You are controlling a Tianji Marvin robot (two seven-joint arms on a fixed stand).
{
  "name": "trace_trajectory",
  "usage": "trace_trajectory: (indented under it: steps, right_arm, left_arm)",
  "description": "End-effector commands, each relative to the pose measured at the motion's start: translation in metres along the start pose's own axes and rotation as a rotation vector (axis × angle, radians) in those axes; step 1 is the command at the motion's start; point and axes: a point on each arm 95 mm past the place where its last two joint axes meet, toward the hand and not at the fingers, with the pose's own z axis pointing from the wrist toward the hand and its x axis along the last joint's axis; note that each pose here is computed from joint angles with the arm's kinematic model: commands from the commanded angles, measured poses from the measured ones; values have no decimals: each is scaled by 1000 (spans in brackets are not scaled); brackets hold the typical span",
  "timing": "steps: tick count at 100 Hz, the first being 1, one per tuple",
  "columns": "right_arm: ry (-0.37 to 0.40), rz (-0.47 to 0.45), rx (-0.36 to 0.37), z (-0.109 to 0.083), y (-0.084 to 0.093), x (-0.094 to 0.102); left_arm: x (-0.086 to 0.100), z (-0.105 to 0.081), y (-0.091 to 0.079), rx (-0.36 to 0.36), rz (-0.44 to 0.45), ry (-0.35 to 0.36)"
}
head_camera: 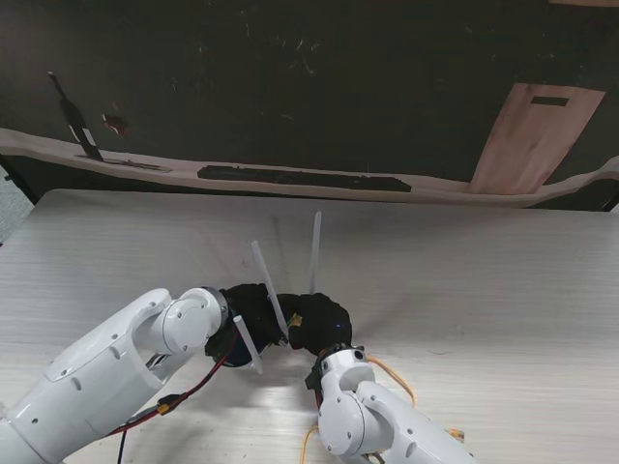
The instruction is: Untangle the Ethernet cable and plug it into the router
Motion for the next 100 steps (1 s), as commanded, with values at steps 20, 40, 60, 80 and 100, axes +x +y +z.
trace_trajectory:
  steps: [20,40,60,80,100]
  right_arm:
    - [29,32,-104,-8,26,-3]
    - [45,56,-211,-11,40,-13]
    - [47,76,-272,-17,55,-22]
    - [64,93,-331,-26,68,-27]
    - [71,98,-357,-32,73,-29]
  left_arm:
    - [-20,10,68,-104,8,-101]
    - [-31,13,61,-4,16,-166]
    - [-37,12,51,92,69,-218]
    - [-40,12,40,205,175,-273]
    - [-38,13,35,328,253,-310]
